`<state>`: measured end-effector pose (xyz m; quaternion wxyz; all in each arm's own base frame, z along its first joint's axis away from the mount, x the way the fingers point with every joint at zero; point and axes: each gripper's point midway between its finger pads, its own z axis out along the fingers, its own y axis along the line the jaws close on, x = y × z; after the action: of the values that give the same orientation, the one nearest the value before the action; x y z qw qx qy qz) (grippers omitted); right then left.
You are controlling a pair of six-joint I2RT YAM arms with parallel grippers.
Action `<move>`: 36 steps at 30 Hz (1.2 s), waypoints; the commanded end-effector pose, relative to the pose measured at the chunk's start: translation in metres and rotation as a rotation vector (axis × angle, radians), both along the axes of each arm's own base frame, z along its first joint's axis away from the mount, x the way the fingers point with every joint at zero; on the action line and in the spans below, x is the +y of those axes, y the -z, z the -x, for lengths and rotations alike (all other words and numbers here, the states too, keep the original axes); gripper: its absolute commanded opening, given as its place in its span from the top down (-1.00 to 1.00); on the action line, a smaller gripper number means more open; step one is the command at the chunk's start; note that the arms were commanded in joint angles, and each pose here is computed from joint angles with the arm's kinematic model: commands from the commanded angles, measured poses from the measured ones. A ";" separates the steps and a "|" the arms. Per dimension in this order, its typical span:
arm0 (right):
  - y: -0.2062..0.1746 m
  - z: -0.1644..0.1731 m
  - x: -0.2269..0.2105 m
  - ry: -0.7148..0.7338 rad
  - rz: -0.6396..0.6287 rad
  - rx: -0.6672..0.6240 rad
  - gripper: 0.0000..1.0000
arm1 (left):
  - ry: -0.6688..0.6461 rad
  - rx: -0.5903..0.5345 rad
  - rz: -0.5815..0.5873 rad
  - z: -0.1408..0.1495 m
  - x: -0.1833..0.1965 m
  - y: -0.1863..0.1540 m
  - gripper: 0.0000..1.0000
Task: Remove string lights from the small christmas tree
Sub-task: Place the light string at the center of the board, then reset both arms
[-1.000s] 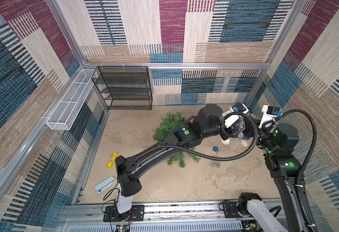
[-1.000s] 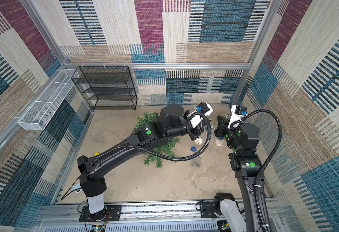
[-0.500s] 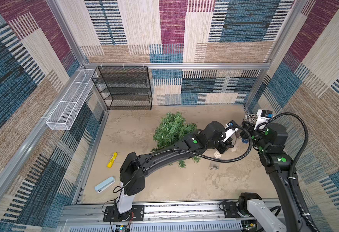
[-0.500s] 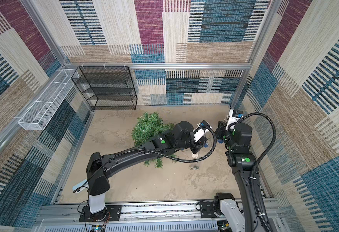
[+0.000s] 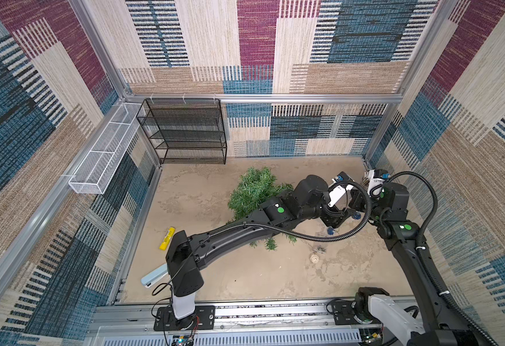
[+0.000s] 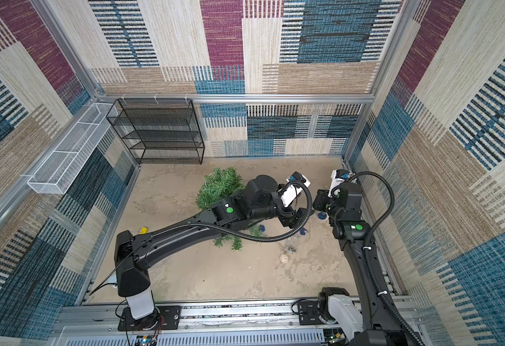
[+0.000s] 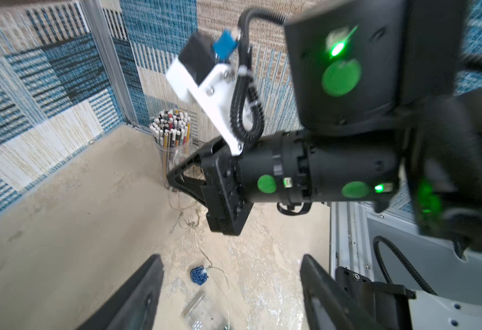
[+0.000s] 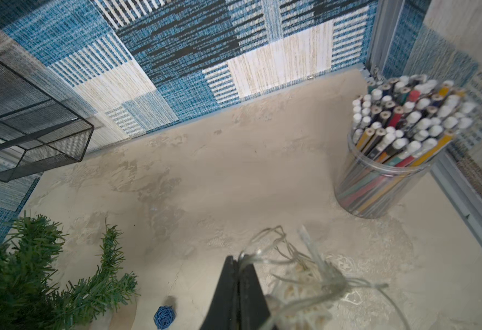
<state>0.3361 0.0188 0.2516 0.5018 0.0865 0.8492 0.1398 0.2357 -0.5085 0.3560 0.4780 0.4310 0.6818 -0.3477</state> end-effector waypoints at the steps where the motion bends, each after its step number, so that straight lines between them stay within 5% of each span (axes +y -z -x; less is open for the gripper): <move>1: -0.004 -0.009 0.023 -0.066 -0.025 -0.037 0.99 | -0.066 -0.080 -0.005 -0.004 0.025 -0.030 -0.54; 8: 0.026 -0.021 0.057 -0.146 0.007 0.059 0.80 | -0.249 -0.127 -0.020 -0.029 0.101 -0.065 -0.54; 10: 0.034 -0.023 0.059 -0.155 0.021 0.090 0.37 | -0.301 -0.118 -0.007 -0.039 0.128 -0.067 -0.54; 12: 0.040 -0.025 0.059 -0.152 0.039 0.123 -0.50 | -0.360 -0.092 0.017 -0.054 0.160 -0.068 -0.53; 14: 0.045 -0.026 0.053 -0.121 0.062 0.150 -0.98 | -0.411 -0.048 0.036 -0.068 0.190 -0.067 -0.53; 25: 0.016 -0.017 0.013 0.037 0.093 0.065 -0.92 | -0.920 0.073 -0.026 -0.117 0.379 -0.031 -0.56; 30: 0.010 -0.014 -0.013 0.097 0.054 0.005 -0.92 | -1.136 0.157 -0.045 -0.126 0.444 0.029 -0.59; 36: 0.037 -0.023 -0.050 0.247 0.106 -0.093 -0.92 | -1.229 0.254 -0.085 -0.145 0.471 0.127 -0.66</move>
<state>0.3459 -0.0158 0.2075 0.5069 0.1422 0.8477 0.0651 0.3632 -0.0443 0.2323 0.4591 -0.0331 0.8875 -0.0231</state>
